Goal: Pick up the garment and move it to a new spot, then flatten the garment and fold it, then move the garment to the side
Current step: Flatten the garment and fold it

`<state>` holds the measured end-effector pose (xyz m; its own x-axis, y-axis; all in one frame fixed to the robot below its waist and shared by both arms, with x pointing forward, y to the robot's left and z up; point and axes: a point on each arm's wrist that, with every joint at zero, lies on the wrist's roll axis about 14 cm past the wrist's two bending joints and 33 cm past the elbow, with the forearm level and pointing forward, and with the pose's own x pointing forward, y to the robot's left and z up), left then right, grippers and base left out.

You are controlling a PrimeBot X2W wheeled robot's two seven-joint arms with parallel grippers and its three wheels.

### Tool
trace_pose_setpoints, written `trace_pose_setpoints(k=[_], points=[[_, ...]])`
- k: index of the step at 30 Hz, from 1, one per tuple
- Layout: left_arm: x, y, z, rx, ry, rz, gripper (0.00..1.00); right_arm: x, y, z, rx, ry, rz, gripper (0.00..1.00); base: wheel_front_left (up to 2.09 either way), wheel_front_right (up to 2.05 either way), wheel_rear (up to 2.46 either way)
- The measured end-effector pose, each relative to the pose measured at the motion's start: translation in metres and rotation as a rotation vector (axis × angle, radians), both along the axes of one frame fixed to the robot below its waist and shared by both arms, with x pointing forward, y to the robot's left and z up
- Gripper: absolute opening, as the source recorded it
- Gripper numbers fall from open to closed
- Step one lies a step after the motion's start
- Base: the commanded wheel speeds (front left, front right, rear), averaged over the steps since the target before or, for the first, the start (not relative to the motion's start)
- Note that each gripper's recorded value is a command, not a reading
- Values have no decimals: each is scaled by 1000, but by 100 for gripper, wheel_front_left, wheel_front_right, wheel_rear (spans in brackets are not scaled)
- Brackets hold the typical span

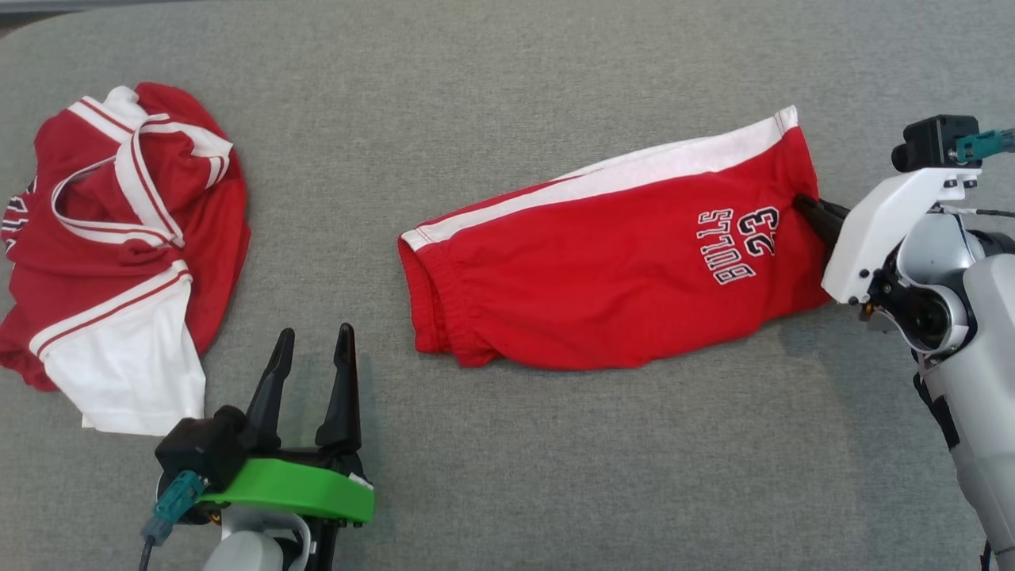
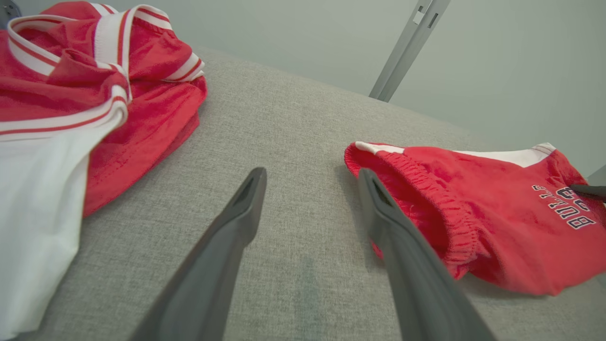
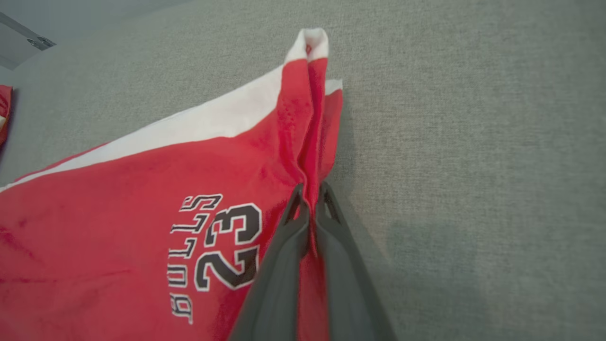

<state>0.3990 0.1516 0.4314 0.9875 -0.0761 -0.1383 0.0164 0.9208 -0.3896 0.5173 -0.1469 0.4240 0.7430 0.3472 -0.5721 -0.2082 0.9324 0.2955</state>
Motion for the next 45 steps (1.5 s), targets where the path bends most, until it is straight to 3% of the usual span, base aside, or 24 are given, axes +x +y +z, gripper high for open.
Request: trace_pose_setpoints(k=[10,17,22,27,35,45], points=[[-3,-20,13,15,-42,-78,100,-37,-64,10,27,-14,-194,0,0,0,0],[-10,-17,12,21,-30,-77,100,-36,-103,5,-6,-31,-322,0,0,0,0],[-18,-16,10,23,-20,-68,100,-27,-128,30,-50,-111,-363,0,0,0,0],[-27,-13,9,15,-8,-44,100,-22,-78,60,-37,-200,-229,0,0,0,0],[-31,-22,6,0,4,-55,100,-55,55,46,78,-147,38,0,0,0,0],[-37,-19,0,11,21,-55,100,-60,119,35,164,-145,145,0,0,0,0]])
